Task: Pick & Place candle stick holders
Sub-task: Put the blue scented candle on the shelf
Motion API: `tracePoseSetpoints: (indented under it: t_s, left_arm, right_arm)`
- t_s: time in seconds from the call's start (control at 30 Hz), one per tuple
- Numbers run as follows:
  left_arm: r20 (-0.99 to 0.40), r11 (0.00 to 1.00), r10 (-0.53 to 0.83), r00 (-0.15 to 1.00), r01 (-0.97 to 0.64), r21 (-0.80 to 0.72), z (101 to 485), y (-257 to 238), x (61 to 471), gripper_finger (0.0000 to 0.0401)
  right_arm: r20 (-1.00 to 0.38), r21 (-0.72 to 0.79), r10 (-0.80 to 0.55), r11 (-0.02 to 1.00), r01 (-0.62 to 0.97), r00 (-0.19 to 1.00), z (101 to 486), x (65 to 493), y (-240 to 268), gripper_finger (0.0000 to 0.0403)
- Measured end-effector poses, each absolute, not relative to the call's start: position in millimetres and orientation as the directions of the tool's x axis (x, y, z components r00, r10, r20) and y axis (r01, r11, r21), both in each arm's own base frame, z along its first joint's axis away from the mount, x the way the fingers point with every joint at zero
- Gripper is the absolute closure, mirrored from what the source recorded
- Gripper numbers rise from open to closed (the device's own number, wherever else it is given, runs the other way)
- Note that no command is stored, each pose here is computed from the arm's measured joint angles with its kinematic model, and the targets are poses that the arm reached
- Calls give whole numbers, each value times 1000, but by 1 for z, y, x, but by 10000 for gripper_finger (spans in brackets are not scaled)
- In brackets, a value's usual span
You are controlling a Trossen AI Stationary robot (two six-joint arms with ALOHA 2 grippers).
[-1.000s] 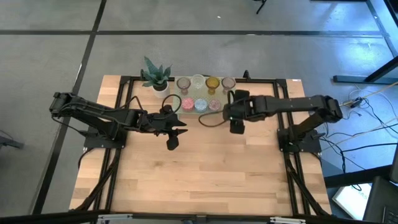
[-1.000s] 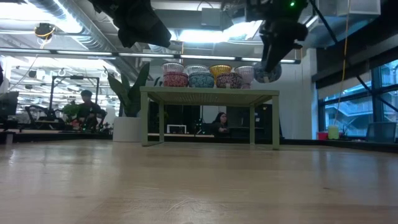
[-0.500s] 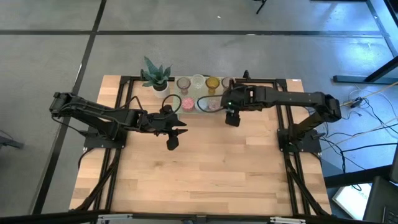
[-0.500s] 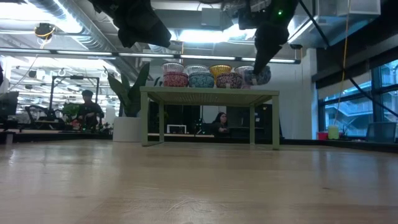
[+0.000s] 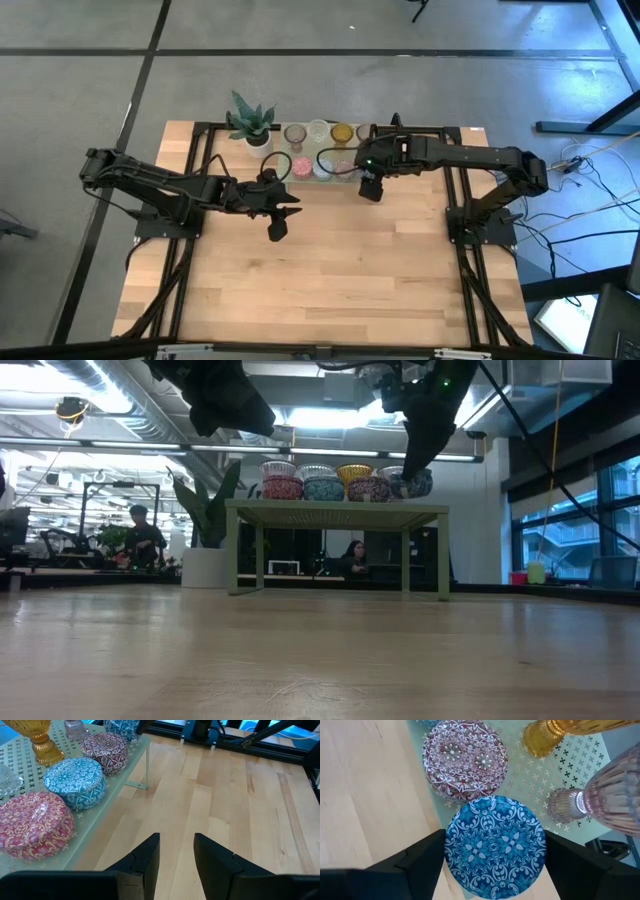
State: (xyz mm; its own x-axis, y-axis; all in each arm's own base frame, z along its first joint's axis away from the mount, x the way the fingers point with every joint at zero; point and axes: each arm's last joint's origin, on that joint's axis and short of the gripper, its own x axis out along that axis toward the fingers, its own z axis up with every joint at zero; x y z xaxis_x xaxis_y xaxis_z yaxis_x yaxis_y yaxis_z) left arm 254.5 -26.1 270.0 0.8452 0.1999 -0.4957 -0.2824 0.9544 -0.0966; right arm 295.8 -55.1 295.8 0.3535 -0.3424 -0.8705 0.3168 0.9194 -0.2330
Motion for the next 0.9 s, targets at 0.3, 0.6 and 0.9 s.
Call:
tracePoseSetpoints:
  t_s: [0.3, 0.6, 0.9]
  left_arm:
    - [-496, 954, 200, 845, -283, -97, 270, -26, 255, 285]
    - [-496, 954, 200, 845, -282, -97, 270, -26, 255, 285]
    - [-496, 954, 200, 845, -283, -96, 270, -26, 255, 285]
  right_arm:
    - [-878, -230, -340, 917, 326, 338, 295, 294, -55, 92]
    - [-881, -220, -338, 912, 347, 331, 293, 295, -55, 92]
    - [-881, -217, -335, 913, 346, 333, 293, 295, -55, 92]
